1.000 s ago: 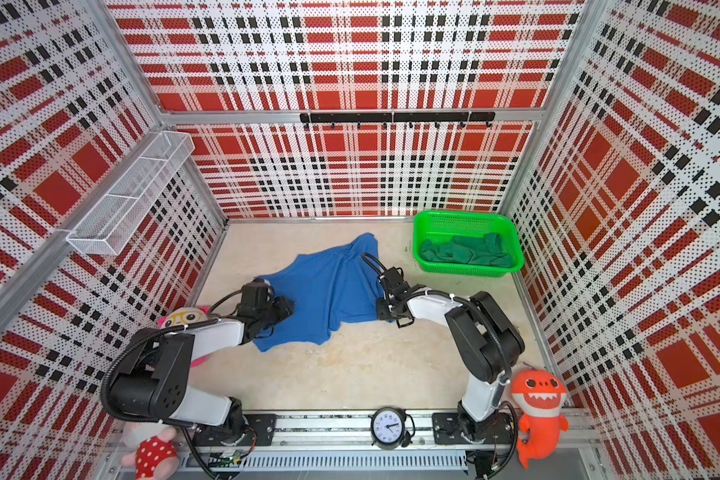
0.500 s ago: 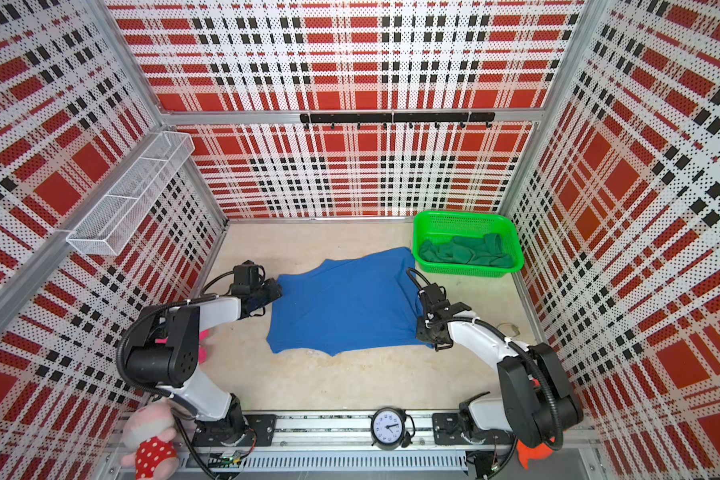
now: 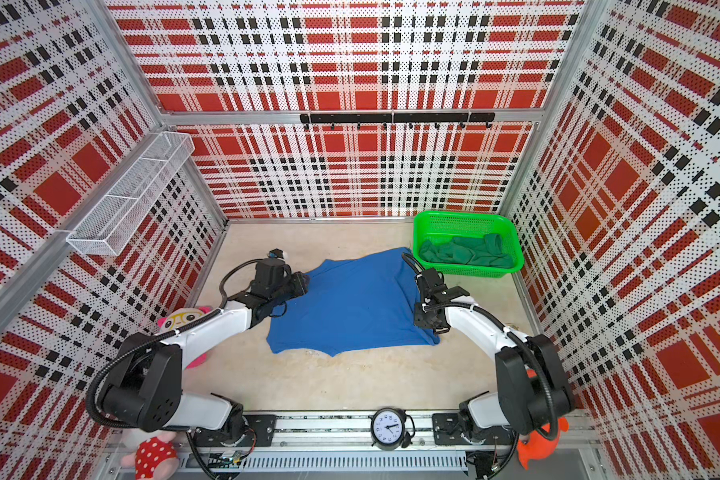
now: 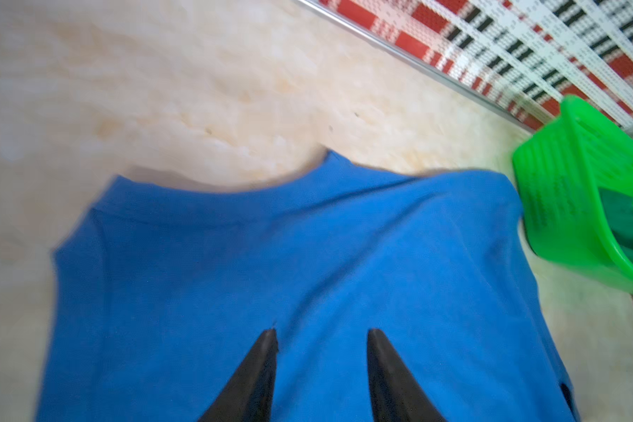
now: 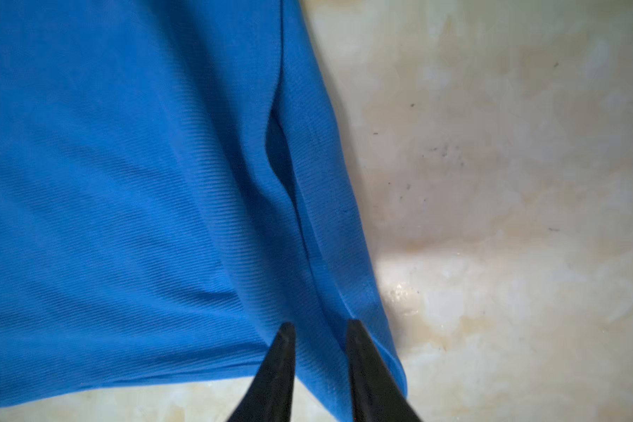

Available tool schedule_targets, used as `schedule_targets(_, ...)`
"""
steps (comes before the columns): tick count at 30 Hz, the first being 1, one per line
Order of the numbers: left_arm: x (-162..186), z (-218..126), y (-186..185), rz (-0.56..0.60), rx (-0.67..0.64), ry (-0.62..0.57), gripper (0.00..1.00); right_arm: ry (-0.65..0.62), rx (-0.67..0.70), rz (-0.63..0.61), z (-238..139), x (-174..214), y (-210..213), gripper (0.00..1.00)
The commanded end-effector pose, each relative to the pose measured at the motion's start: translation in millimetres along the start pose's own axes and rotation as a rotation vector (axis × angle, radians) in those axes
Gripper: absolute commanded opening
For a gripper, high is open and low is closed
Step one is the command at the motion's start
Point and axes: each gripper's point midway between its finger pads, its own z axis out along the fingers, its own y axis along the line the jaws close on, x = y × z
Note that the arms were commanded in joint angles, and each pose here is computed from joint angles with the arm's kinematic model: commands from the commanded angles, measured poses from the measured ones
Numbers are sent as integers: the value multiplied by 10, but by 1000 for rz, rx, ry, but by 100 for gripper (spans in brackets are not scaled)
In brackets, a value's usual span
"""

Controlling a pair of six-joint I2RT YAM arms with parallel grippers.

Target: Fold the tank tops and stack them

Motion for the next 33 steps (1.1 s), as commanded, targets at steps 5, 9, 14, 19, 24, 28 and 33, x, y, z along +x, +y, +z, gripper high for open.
schedule_targets(5, 613, 206, 58, -26, -44, 133, 44, 7, 122, 0, 330, -84, -259, 38)
schedule_targets(9, 756, 274, 342, -19, -116, 169, 44, -12, 162, 101, 339, -79, -618, 37)
schedule_targets(14, 873, 372, 811, -128, -130, 206, 43, -35, 123, 207, 288, -138, -827, 37)
schedule_targets(19, 811, 292, 1084, -92, -231, 209, 43, -92, 101, 238, 105, -273, -905, 37)
schedule_targets(24, 605, 157, 1427, -62, -344, 210, 44, -146, -23, 115, -58, -415, -378, 37)
schedule_targets(28, 239, 42, 1653, -63, -400, 157, 44, -131, -56, 35, 14, -417, -37, 39)
schedule_targets(33, -343, 22, 1445, -23, -386, 74, 45, -117, -71, -38, 137, -458, 248, 51)
